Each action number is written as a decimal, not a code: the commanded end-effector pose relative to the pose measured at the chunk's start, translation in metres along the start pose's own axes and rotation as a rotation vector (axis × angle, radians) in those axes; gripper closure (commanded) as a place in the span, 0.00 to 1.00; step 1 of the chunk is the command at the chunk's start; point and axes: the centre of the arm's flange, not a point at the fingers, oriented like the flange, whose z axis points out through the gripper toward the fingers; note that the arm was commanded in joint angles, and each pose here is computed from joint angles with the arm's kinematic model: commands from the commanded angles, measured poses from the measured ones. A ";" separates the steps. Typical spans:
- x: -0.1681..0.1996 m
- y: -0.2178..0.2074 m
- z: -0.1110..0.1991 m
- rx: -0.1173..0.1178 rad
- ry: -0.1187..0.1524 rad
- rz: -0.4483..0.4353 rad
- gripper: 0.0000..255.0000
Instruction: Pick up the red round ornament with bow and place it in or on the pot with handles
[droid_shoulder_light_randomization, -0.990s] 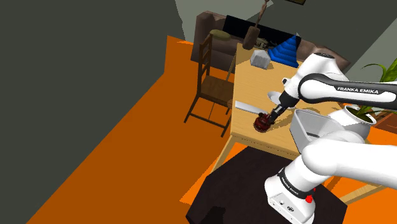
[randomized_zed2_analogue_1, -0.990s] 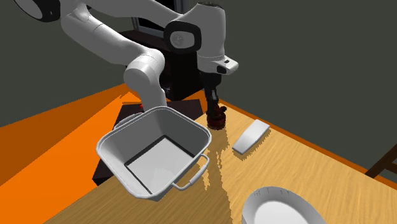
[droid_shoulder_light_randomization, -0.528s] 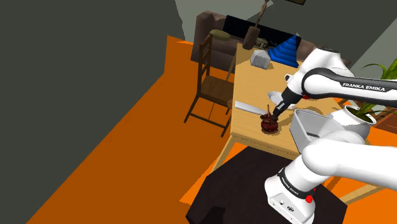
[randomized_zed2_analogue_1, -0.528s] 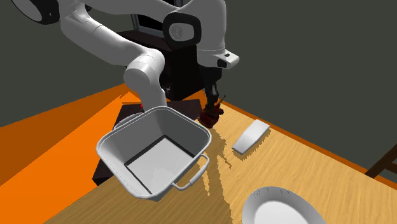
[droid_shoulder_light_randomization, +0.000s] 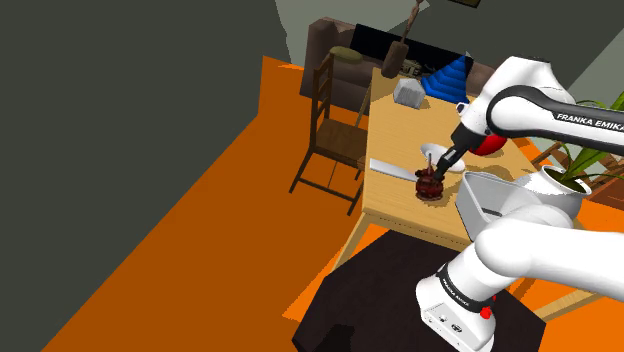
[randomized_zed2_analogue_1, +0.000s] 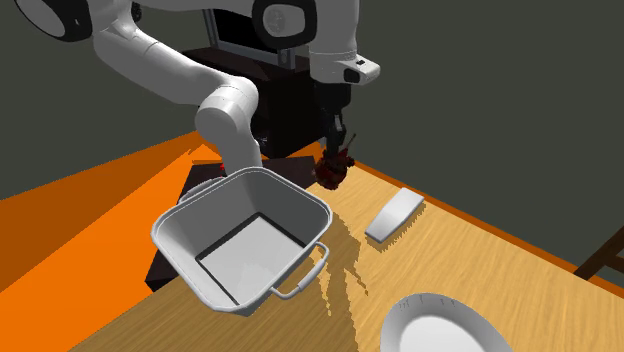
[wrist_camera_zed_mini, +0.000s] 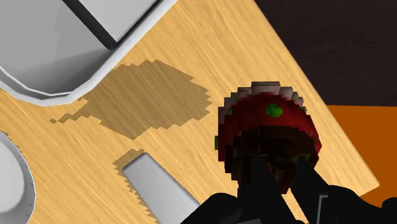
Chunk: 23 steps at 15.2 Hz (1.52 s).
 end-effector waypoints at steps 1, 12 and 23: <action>0.000 -0.001 -0.011 0.000 0.000 0.000 1.00; 0.003 0.001 -0.069 0.000 0.000 0.000 1.00; 0.005 0.003 -0.127 0.000 0.000 0.000 1.00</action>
